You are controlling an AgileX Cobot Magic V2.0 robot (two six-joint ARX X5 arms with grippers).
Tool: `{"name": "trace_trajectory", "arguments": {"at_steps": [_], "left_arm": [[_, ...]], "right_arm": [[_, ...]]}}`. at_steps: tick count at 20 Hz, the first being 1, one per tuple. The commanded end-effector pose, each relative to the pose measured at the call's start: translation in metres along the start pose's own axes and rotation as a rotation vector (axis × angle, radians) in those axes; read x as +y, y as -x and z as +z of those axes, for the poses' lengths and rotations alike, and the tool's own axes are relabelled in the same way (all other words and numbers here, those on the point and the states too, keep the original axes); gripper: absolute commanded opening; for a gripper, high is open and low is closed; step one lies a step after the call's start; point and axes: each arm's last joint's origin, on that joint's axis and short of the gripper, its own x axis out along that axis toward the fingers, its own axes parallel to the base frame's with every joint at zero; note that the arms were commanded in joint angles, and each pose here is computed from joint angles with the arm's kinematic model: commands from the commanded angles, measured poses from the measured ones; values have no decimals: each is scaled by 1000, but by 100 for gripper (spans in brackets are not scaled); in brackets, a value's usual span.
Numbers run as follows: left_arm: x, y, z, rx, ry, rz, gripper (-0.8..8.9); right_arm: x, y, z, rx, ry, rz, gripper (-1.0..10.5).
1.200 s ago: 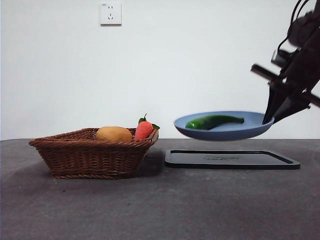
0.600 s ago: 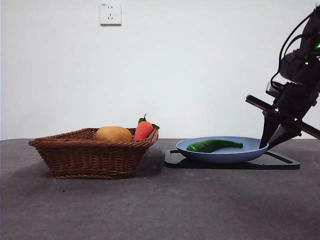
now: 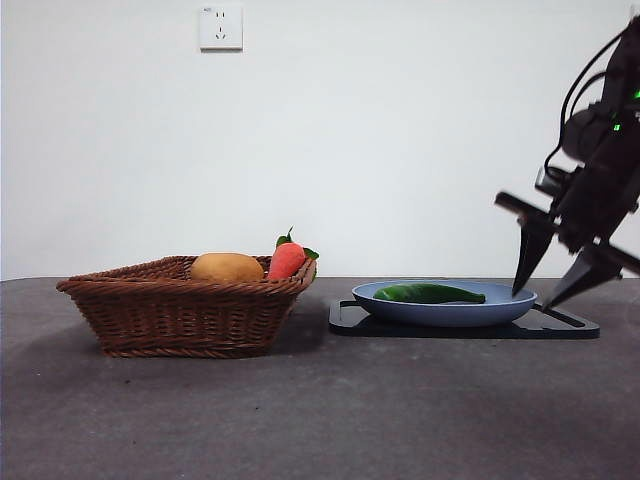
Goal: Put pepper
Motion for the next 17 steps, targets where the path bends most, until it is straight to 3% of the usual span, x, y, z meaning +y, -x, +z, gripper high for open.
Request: {"name": "trace_trajectory", "arguments": {"at_steps": [1,8,13,17], "left_arm": [[-2,1,4,-12,-20,22,246],[0,1,1,19,-83,75,244],[0,1,0,28,-107,75,244],[0,1,0,26,-120,74,244]], "right_arm": [[12,35,5,-64,29,15,196],[64,165,-43,-149,221,36,194],[96,246,-116,-186,362,92,193],[113,284,-169,-211,456,131,192]]}}
